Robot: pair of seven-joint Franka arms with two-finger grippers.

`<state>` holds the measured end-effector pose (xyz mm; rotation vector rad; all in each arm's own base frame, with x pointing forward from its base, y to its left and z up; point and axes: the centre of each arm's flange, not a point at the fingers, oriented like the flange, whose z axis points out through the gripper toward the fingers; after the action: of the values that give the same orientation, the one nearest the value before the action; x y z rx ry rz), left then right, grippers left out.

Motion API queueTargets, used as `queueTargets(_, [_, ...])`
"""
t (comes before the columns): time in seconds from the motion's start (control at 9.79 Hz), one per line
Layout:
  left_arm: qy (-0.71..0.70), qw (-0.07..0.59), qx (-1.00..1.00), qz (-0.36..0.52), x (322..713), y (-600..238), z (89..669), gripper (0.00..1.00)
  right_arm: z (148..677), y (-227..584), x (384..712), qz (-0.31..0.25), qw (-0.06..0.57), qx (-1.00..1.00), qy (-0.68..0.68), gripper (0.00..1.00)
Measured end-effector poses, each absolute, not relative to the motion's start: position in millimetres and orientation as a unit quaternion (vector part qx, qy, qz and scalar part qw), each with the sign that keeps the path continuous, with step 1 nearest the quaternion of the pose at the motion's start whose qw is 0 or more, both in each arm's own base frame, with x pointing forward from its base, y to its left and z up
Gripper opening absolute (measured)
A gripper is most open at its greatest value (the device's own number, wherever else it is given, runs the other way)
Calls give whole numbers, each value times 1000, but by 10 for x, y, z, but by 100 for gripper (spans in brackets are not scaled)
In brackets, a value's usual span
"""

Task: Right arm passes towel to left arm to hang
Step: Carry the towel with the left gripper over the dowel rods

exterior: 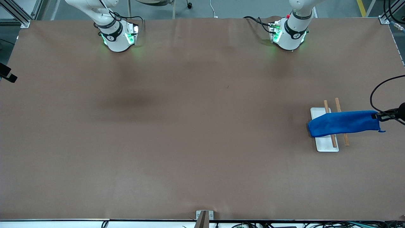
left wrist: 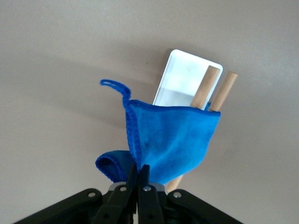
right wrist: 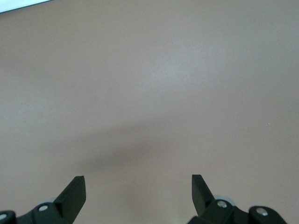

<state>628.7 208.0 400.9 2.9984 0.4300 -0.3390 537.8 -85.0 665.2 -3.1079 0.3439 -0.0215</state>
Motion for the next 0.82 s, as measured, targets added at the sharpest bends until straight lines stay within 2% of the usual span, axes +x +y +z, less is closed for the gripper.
queueTargets(0.41, [115, 18, 989, -93, 6320, 2378, 3786, 2, 6491, -863, 5425, 2, 7, -995, 104, 100])
queueTargets(0.61, [111, 22, 989, -90, 6300, 2534, 3655, 6, 6492, -863, 5425, 2, 7, -995, 103, 100])
queueTargets(0.72, [111, 24, 989, -93, 6305, 2550, 3571, 13, 6492, -864, 5424, 1, 6, -995, 101, 100])
queueTargets(0.82, [111, 26, 989, -95, 6309, 2558, 3516, 27, 6492, -864, 5424, 1, 6, -995, 99, 100])
